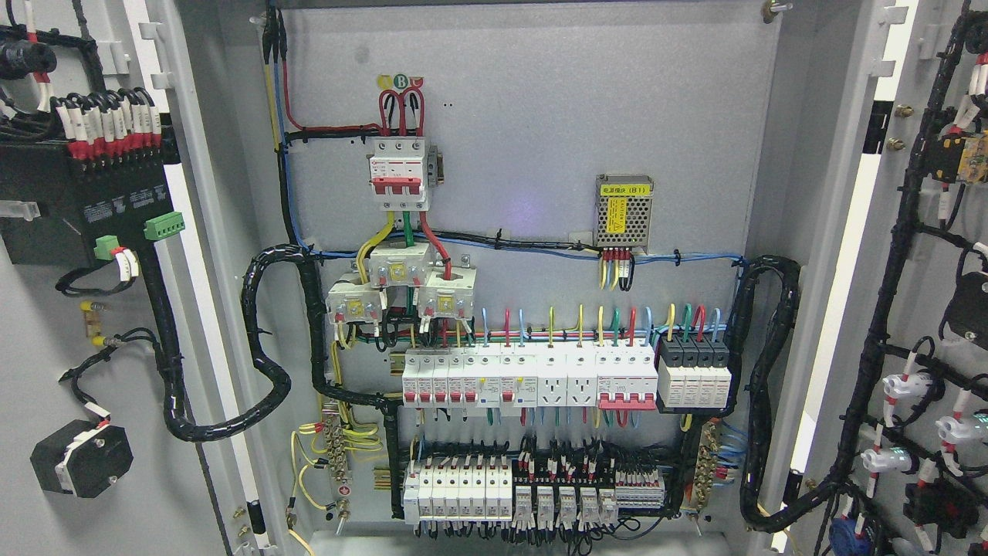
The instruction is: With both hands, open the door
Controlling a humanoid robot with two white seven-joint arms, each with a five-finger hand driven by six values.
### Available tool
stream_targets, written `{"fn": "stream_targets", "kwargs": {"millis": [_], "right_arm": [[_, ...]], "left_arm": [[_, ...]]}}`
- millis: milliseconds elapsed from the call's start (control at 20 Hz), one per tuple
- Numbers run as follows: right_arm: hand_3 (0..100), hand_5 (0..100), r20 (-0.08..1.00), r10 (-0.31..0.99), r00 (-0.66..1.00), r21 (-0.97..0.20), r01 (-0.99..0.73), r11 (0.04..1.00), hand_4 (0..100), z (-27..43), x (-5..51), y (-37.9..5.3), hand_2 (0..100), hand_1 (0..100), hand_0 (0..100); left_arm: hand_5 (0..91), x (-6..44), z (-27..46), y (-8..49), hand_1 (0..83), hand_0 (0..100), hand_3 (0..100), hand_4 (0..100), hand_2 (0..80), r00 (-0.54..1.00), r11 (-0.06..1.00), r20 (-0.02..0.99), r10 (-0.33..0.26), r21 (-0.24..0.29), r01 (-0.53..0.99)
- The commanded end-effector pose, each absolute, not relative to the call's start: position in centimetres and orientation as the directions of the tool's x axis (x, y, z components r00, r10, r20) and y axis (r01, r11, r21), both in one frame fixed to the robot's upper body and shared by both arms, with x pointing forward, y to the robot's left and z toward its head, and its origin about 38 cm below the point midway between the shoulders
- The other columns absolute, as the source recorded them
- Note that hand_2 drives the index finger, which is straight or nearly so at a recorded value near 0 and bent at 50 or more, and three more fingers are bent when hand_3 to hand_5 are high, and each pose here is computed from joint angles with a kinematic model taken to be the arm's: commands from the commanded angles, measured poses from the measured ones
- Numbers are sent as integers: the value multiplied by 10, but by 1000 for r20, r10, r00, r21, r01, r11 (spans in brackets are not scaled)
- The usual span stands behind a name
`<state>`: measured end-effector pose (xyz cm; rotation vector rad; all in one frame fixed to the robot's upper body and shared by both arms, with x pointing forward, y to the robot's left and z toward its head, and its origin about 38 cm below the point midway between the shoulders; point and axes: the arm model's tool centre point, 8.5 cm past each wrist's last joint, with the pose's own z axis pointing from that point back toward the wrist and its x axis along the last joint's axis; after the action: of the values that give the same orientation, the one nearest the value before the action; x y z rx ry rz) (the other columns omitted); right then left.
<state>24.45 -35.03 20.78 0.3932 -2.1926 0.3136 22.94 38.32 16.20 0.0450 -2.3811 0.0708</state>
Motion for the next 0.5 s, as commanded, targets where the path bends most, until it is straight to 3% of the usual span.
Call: {"fn": "stream_targets", "kwargs": {"millis": [0, 451], "right_arm": [[0, 0, 800, -113, -589, -101, -318, 943, 0, 207, 250, -373, 0, 0, 0], [0, 0, 793, -97, -602, -103, -290, 952, 0, 208, 251, -383, 0, 0, 0]], "left_arm": [[0, 211, 177, 407, 0, 0, 0, 42, 0, -891, 979, 407, -200, 51, -196], [0, 218, 186, 425, 0, 0, 0, 42, 0, -873, 977, 443, -205, 38, -210]]}}
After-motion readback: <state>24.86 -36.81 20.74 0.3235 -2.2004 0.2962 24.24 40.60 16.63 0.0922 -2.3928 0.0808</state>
